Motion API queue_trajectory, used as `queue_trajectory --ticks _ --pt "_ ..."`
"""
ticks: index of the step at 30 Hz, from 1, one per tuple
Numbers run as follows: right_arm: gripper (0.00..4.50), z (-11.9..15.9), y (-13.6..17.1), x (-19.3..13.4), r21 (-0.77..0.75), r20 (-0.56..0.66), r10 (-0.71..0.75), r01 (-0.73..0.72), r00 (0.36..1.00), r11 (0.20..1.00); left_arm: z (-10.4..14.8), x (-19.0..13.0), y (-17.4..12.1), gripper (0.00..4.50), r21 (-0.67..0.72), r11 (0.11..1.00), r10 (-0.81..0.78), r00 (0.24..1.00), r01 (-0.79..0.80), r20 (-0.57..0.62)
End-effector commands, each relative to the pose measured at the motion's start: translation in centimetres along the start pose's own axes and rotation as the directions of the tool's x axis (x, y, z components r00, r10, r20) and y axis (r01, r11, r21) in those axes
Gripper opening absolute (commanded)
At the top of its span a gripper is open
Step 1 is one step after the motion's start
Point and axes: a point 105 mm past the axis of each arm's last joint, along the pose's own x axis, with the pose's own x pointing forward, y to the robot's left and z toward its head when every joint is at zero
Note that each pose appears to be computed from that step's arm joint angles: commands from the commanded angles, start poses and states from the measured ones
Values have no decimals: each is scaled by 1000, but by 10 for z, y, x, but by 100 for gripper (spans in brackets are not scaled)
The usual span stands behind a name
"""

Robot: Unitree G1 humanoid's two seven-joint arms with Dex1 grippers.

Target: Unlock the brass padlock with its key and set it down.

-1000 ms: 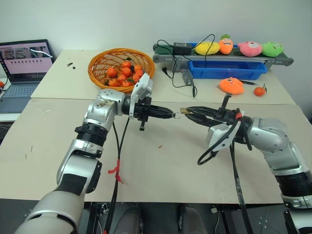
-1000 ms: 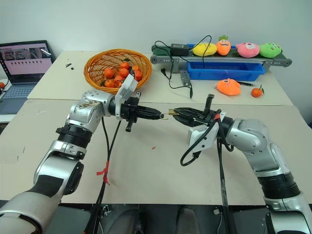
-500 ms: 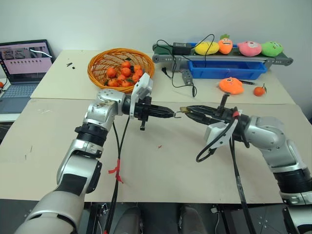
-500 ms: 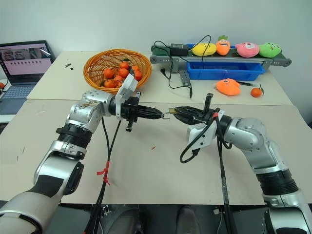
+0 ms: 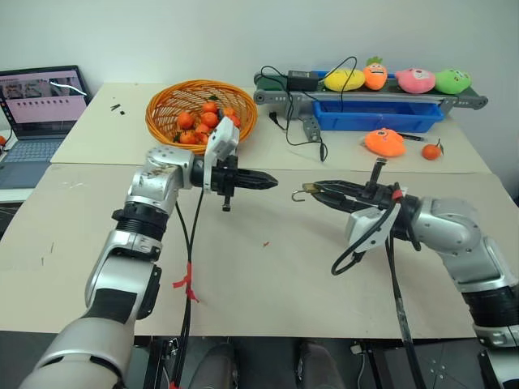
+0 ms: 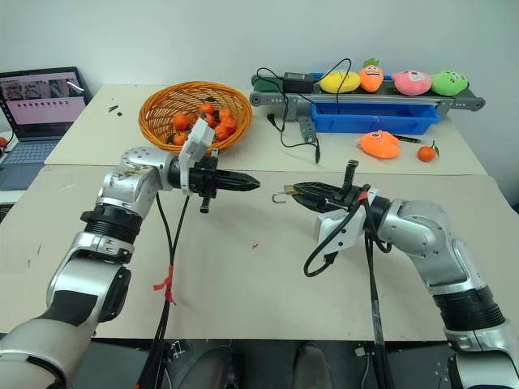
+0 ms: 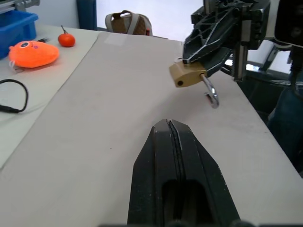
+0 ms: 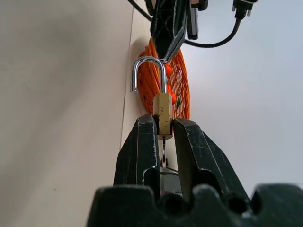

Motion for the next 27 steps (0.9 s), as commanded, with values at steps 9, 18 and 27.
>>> queue_trajectory --ticks 9,18,27 --pt "13 3 14 14 108 20 27 -28 999 994 38 -17 -13 2 118 993 20 1000 -23 18" --pt "13 -1 42 31 131 56 71 -78 996 988 40 -25 -37 2 112 994 1 1000 1 -12" --pt "13 -8 44 42 181 56 116 -124 992 976 39 -26 -39 2 108 994 27 1000 -25 -17"
